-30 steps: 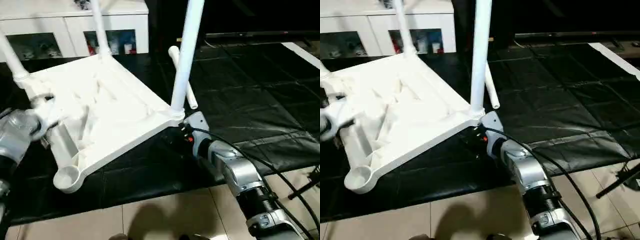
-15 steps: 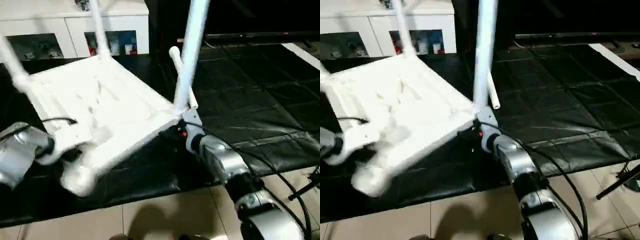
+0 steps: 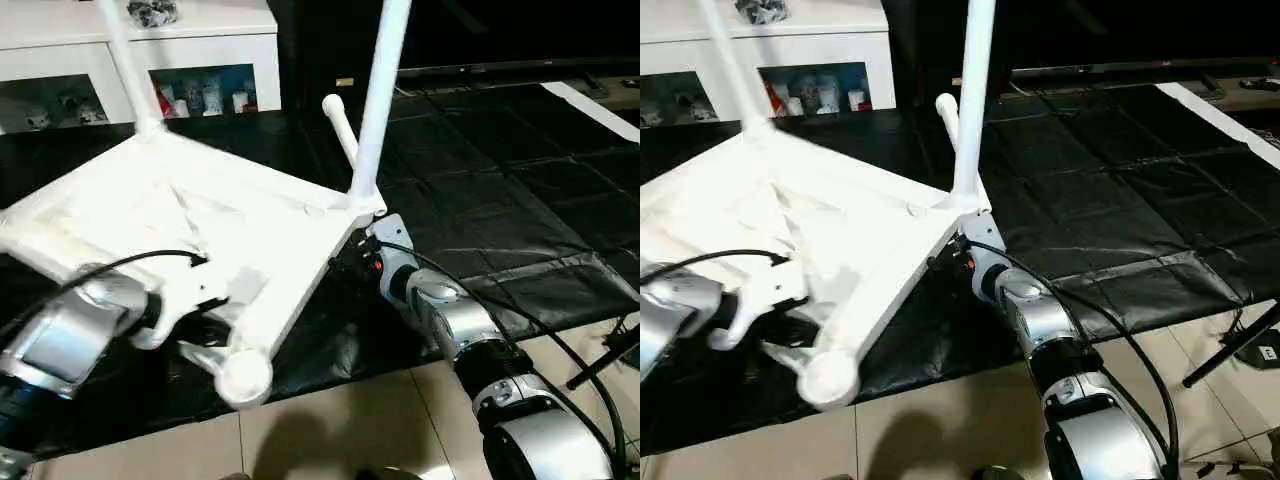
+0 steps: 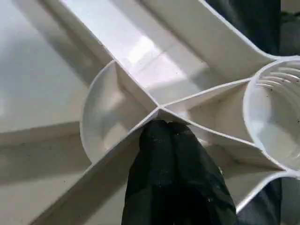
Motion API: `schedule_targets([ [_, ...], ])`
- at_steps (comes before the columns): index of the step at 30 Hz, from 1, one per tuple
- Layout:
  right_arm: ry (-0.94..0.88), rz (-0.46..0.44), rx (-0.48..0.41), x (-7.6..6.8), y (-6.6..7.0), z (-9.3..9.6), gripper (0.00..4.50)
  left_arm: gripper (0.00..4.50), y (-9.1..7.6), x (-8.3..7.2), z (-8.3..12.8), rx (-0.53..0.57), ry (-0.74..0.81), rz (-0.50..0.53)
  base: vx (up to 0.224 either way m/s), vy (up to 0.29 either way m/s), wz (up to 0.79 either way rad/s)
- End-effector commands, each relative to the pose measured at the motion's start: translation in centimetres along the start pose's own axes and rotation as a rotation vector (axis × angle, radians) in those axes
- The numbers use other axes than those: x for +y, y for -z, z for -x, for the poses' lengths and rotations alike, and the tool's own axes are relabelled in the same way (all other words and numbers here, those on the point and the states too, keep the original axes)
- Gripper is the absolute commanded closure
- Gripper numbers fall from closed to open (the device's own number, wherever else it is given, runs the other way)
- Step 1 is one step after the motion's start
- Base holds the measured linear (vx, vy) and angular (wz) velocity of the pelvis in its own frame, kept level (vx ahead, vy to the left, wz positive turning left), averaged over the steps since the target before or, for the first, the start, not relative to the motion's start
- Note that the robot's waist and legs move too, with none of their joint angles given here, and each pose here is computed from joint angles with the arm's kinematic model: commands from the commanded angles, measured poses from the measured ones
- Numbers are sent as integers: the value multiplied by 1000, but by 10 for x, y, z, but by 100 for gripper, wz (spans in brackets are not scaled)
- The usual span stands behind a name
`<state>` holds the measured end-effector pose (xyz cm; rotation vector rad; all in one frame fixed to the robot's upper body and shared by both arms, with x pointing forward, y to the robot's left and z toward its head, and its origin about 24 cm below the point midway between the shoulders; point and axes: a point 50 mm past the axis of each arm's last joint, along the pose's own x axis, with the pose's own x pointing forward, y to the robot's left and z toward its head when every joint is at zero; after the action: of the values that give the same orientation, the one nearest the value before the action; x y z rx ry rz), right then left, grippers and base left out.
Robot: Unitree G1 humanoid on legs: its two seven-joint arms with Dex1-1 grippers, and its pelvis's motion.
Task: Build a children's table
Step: Rotate table base
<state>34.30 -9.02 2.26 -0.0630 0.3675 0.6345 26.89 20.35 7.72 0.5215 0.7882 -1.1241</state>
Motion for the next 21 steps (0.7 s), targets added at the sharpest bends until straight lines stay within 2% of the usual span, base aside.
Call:
schedule_targets([
  [1, -87, 26, -43, 16, -13, -9, 0, 447, -24, -4, -1, -79, 11, -70, 0, 0, 0],
  [5, -153, 31, -62, 29, -17, -14, 0, 447, -35, -10, -7, -132, 41, -64, 0, 0, 0],
  [9, -154, 32, -67, 33, -19, -17, 0, 447, -40, -11, -9, -159, 51, -66, 0, 0, 0],
  [14, -138, 38, -86, 37, -33, -27, 0, 447, -52, -16, -9, -217, 79, -72, 0, 0, 0],
  [21, -141, 38, -97, 42, -43, -33, 0, 447, -52, -11, -11, -212, 34, -75, 0, 0, 0],
])
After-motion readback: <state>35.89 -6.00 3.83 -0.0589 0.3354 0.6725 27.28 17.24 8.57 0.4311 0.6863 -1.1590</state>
